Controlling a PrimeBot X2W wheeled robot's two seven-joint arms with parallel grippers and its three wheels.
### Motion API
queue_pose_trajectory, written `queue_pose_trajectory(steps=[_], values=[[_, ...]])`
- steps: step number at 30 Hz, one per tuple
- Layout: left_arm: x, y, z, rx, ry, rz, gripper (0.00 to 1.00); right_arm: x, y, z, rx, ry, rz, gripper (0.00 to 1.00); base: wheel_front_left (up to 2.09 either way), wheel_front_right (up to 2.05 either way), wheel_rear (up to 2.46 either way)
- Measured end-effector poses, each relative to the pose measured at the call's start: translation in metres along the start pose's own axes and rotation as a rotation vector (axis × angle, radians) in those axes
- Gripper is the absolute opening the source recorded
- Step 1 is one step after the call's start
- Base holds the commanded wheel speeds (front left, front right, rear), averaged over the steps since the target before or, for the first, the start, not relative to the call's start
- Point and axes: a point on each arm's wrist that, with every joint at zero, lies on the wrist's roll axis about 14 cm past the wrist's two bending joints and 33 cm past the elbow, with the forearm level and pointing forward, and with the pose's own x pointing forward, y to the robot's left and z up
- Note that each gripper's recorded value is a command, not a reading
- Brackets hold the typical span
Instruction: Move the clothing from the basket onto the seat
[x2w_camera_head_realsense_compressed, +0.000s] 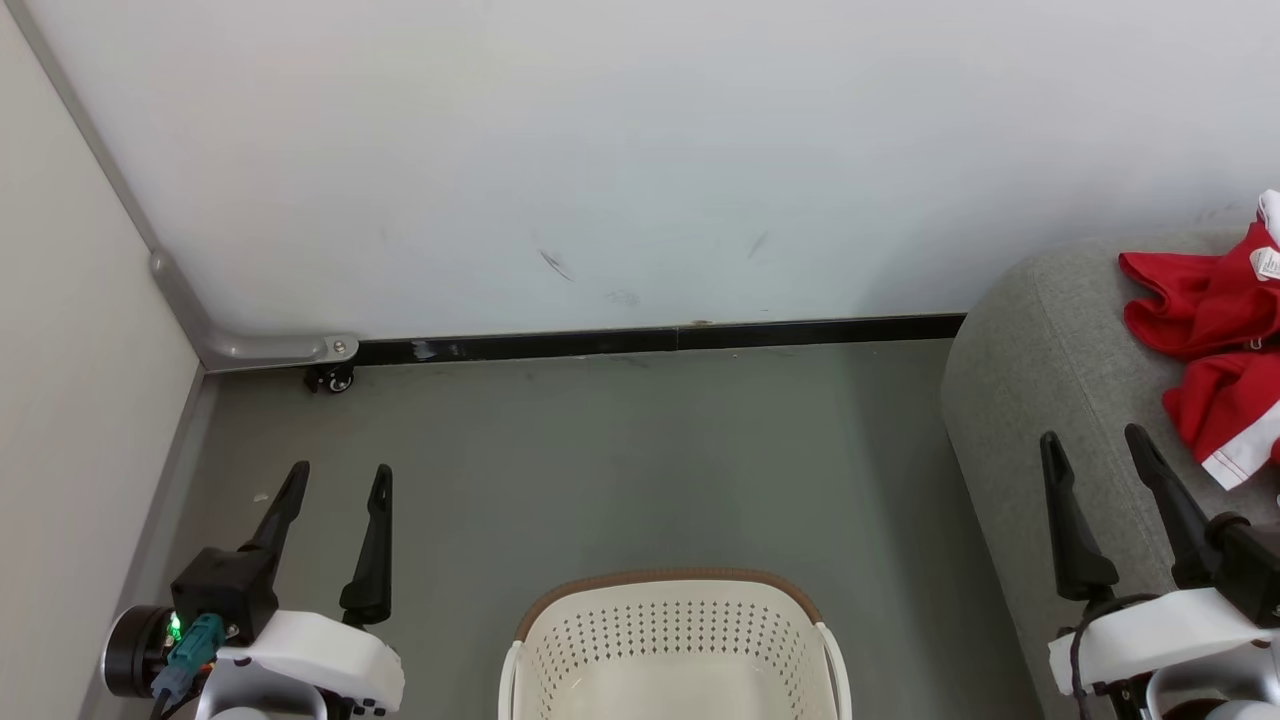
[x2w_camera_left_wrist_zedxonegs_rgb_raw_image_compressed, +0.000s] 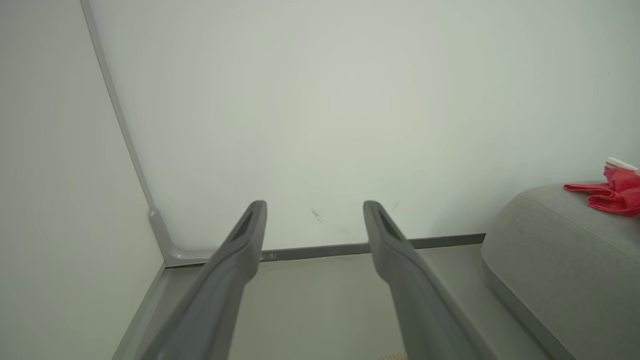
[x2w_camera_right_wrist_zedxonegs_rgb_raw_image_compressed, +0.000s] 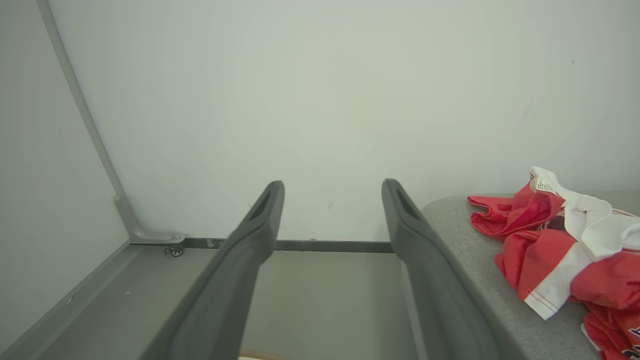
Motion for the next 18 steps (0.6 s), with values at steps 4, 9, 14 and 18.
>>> queue_pose_trajectory(steps=[4,9,14,18], values=[[0.0003,-0.0004,-0.0007,0.001,0.002,-0.004,1.00,-0.0001,0.0013,0.0000,0.000,0.000,0.004,1.00,0.00,0.00,0.00],[0.0018,-0.0036,0.0006,0.004,-0.002,-0.018,1.00,-0.0004,0.0018,0.0000,0.000,0.000,0.005,1.00,0.00,0.00,0.00],[0.0054,-0.0063,0.0045,0.005,-0.013,-0.029,1.00,-0.0009,0.0035,0.0000,0.000,0.000,0.010,1.00,0.00,0.00,0.00],[0.0054,-0.0069,0.0035,0.005,-0.010,-0.031,1.00,-0.0014,0.0029,0.0004,0.000,-0.002,0.008,1.00,0.00,0.00,0.00]])
